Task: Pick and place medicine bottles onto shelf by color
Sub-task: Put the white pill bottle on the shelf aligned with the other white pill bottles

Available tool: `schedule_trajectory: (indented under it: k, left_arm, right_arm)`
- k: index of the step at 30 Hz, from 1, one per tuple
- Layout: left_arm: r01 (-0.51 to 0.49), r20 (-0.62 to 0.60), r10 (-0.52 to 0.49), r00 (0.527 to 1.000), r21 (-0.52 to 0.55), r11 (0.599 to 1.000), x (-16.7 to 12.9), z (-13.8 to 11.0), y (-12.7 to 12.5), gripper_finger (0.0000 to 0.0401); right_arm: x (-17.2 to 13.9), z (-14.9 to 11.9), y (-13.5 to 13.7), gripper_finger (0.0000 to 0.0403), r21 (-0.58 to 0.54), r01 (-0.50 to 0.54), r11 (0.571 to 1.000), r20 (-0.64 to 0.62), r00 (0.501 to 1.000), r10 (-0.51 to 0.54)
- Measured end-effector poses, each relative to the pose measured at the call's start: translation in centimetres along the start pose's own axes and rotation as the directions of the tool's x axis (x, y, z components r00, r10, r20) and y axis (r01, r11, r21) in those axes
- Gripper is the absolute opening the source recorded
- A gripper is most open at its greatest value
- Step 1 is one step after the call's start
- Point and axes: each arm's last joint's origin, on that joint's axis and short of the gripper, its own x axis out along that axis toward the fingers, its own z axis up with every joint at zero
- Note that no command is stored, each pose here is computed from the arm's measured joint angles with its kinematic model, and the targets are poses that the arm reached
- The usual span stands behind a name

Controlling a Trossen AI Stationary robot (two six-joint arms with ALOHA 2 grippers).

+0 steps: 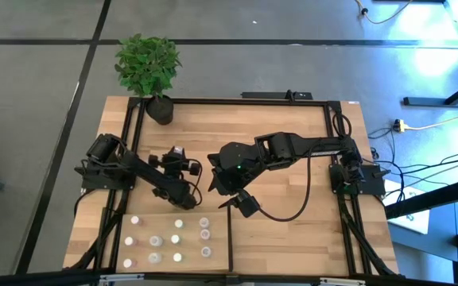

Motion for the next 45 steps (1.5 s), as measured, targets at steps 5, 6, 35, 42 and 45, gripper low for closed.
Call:
schedule_trajectory:
  k: [5, 6, 35, 42, 45]
  left_arm:
    - [-0.003, 0.0, 0.003, 1.0, 0.153, 0.988, 0.1, 0.0, 0.0, 0.0133]
    - [-0.003, 0.0, 0.003, 1.0, 0.187, 0.982, 0.1, 0.0, 0.0, 0.0133]
    - [0.502, -0.004, -0.504, 0.864, 0.107, 0.858, -7.1, 2.2, 9.0, 0.0133]
    - [0.611, 0.063, -0.614, 0.787, 0.067, 0.789, -8.3, 2.3, 9.9, 0.0133]
    - [0.631, 0.097, -0.636, 0.765, 0.077, 0.772, -8.1, 1.9, 10.0, 0.0133]
  right_arm:
    - [0.0, 0.0, 0.0, 0.0265, 0.0, 0.0, 1.0, 0.0, 1.0, 0.0]
    - [0.0, 0.0, 0.0, 0.0265, 0.0, 0.0, 1.0, 0.0, 1.0, 0.0]
    - [0.0, 0.0, 0.0, 0.0265, 0.0, 0.0, 1.0, 0.0, 1.0, 0.0]
    - [0.0, 0.0, 0.0, 0.0265, 0.0, 0.0, 1.0, 0.0, 1.0, 0.0]
    - [0.0, 0.0, 0.0, 0.0265, 0.0, 0.0, 1.0, 0.0, 1.0, 0.0]
